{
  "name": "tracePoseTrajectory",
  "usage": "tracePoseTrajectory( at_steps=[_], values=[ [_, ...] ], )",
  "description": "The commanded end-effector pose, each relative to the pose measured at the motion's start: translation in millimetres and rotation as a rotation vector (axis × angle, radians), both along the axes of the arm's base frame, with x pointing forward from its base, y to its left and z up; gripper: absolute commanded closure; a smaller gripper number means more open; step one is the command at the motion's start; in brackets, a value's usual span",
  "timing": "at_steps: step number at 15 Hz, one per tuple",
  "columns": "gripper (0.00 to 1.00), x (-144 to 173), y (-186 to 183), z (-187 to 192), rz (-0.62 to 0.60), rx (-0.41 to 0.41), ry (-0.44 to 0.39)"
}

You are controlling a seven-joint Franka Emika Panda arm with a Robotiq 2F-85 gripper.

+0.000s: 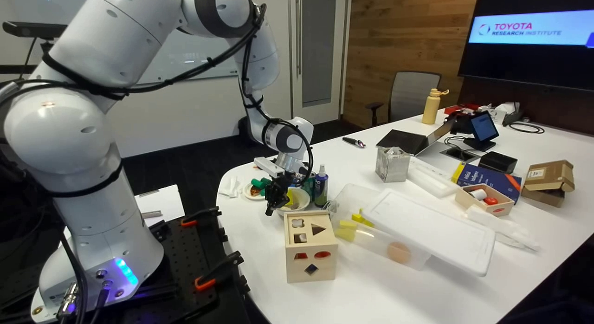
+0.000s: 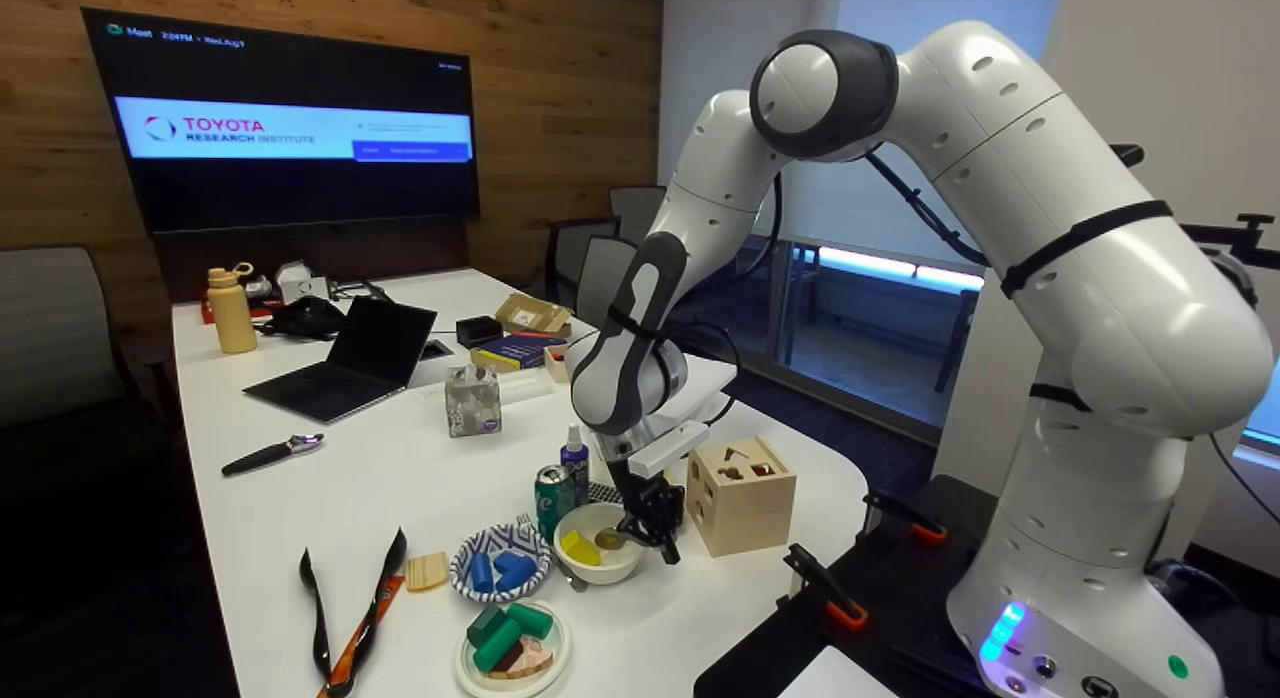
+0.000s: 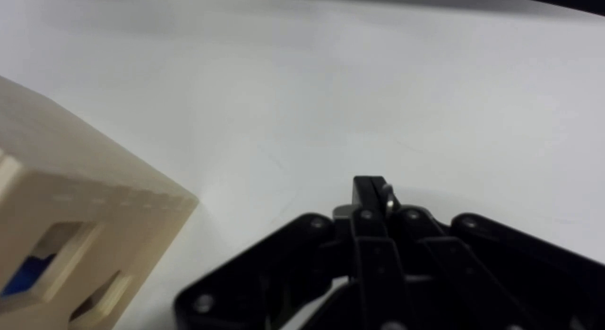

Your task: Use the spoon to stir the bowl

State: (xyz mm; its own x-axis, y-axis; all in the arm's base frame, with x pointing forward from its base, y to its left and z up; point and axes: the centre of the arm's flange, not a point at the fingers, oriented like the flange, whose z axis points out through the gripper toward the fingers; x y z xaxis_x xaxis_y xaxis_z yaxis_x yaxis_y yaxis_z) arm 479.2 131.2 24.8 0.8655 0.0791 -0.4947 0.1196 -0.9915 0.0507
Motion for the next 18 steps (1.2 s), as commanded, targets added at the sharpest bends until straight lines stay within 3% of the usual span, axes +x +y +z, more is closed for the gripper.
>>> tracePoseTrajectory(
  at_steps=[1, 7, 10, 12, 18],
  values=[
    [0.99, 22, 6, -11, 0.048, 0.054, 0.044],
    [0.99, 25, -6, 5, 0.092, 0.322, 0.074],
    [0.99, 19, -19, 16, 0.061, 0.394, 0.056],
    [0.99, 17, -24, 22, 0.04, 0.388, 0.031],
    [0.99, 17, -20, 15, -0.006, 0.203, 0.066]
  ],
)
